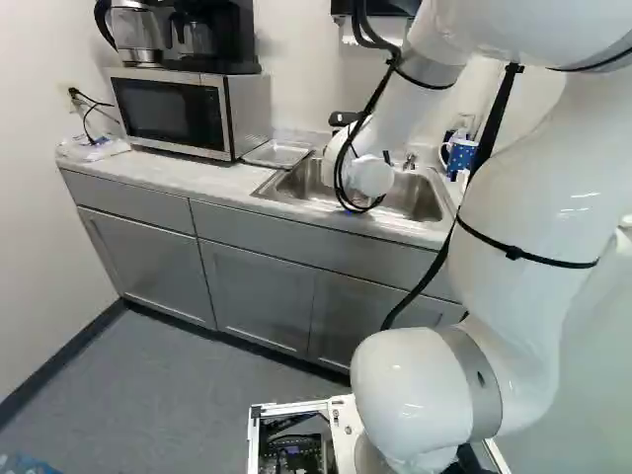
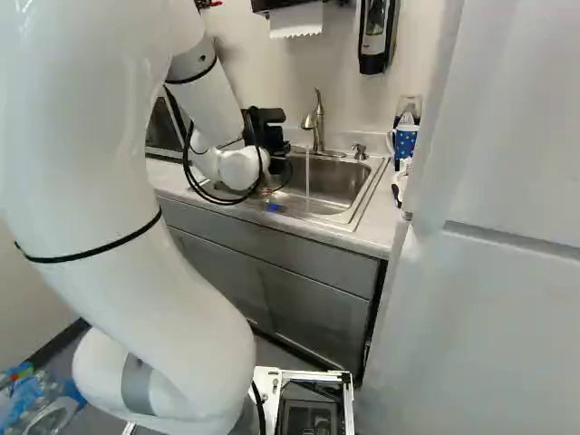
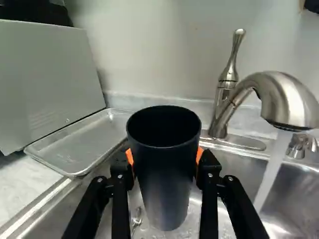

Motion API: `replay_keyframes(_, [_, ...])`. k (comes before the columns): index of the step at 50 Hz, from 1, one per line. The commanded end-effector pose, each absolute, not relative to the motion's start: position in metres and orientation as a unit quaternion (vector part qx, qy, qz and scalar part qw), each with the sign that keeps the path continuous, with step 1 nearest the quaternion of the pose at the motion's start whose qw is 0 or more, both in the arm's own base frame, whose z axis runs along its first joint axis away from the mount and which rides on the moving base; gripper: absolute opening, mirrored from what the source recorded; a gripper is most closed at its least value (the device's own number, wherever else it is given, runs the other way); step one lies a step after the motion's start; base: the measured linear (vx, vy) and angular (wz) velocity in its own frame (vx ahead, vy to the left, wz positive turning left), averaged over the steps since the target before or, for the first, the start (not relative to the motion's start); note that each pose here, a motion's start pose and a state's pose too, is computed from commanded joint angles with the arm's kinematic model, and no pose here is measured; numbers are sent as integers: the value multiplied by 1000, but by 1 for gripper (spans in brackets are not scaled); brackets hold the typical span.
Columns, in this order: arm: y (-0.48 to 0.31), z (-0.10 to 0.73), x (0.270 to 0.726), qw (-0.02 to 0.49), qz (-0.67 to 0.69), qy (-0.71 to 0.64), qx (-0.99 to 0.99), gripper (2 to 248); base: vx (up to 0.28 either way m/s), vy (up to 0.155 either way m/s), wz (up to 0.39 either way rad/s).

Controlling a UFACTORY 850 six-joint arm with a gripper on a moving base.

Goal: Rinse the cup and place it in the tray

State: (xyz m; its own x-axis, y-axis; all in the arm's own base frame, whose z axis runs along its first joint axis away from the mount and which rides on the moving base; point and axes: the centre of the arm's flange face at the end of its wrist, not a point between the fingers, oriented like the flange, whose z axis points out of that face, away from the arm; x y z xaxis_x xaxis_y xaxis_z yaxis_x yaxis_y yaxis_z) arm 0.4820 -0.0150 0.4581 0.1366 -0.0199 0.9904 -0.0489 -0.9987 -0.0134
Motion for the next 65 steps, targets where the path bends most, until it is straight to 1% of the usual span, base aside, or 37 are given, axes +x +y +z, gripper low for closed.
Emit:
replay_keyframes(15, [-31, 444, 464, 22, 645, -36, 763, 125, 0, 0, 0])
replay_keyframes(36, [-36, 426, 467, 27, 644, -40, 763, 125, 0, 0, 0])
replay_keyframes(65, [-76, 429, 469, 55, 660, -71, 746, 125, 0, 0, 0])
